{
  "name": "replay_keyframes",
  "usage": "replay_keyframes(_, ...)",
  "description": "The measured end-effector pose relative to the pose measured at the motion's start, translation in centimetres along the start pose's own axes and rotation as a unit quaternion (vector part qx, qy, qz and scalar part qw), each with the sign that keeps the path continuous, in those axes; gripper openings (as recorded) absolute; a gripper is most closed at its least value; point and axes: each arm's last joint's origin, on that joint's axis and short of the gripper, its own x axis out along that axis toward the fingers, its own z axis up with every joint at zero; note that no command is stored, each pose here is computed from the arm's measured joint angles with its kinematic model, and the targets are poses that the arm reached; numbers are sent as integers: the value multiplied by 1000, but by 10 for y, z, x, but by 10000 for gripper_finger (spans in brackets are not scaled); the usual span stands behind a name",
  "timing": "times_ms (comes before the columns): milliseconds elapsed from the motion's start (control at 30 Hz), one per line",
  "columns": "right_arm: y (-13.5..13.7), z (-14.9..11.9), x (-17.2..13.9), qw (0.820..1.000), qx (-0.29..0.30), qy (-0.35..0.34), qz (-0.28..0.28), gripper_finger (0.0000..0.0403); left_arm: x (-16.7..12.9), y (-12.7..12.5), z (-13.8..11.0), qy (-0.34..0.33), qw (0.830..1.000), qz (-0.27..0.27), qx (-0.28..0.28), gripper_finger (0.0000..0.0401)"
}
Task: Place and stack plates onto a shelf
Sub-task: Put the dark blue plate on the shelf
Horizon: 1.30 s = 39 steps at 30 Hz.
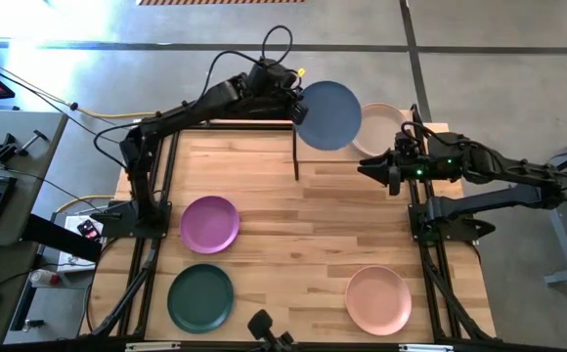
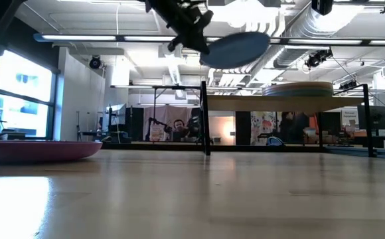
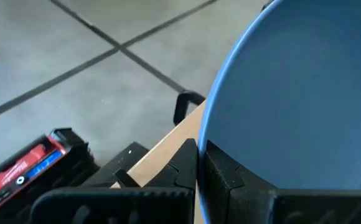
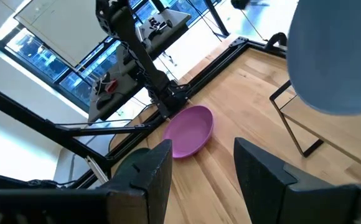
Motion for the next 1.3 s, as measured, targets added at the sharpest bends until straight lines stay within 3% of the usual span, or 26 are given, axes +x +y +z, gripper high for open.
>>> replay_keyframes(400,0,0,0,1000,1,0,0,154,39,-2,-22,43,999,4,-18,0)
replay_keyframes(733,0,0,0,1000,1,0,0,154,43,3,-29,68,995,34,-66,0)
replay_keyframes(1000,0,0,0,1000,0,0,0,154,45,0,-32,74,995,28,-67,0)
replay_keyframes(1300,-1,0,0,1000,-24,-10,-17,154,-2,-6,-5,21,998,-2,-53,0)
